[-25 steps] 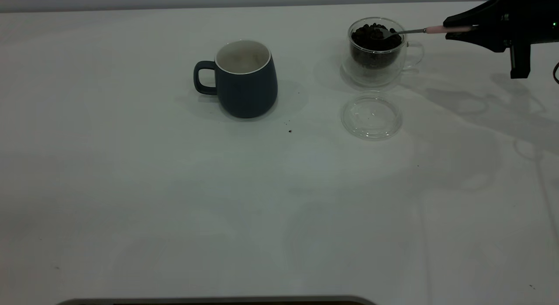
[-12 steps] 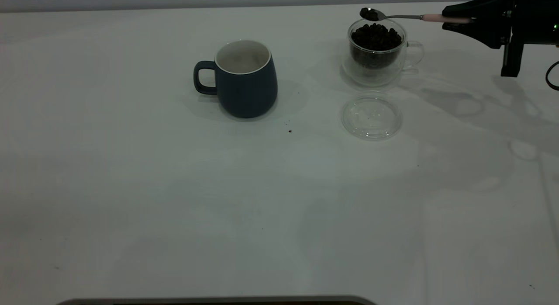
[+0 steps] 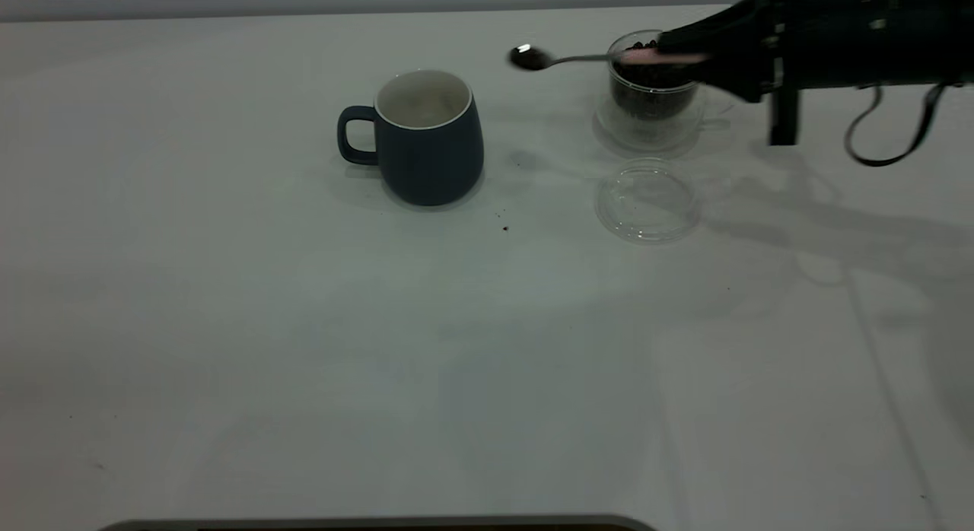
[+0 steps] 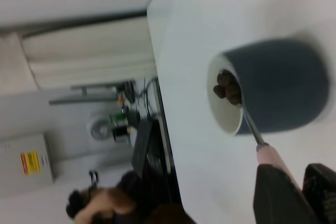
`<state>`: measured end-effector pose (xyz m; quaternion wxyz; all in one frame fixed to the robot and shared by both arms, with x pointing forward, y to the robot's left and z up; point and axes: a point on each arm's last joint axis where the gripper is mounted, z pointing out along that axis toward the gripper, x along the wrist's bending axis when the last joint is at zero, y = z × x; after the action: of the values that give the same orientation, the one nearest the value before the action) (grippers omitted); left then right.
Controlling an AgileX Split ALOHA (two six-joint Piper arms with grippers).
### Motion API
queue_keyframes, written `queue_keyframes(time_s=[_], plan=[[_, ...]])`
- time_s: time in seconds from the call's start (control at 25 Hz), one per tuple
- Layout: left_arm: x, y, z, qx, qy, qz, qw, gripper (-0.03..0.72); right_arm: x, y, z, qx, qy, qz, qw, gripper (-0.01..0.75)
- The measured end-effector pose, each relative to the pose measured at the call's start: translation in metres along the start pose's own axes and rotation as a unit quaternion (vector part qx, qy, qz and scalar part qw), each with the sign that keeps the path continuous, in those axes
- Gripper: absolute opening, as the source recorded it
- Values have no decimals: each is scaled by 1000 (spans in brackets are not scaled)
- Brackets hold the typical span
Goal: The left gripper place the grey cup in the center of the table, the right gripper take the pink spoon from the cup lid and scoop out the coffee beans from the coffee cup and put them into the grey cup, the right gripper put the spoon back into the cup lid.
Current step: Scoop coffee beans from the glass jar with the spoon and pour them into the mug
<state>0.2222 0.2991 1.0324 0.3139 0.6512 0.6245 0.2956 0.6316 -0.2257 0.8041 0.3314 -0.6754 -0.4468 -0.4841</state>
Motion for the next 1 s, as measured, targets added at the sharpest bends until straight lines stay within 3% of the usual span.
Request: queue_keyframes(time_s=[0.4,0.8,1.0], plan=[[0,0,0,0,0,0,1000,565,26,-11,40,44,12,-42,998,110],[0,0,0,0,0,0,1000,565,31,-3,59,17,-42,-71,996,110],[0,0,0,0,0,0,1000,565,27,-4,66,21,-51,-150,987,110]])
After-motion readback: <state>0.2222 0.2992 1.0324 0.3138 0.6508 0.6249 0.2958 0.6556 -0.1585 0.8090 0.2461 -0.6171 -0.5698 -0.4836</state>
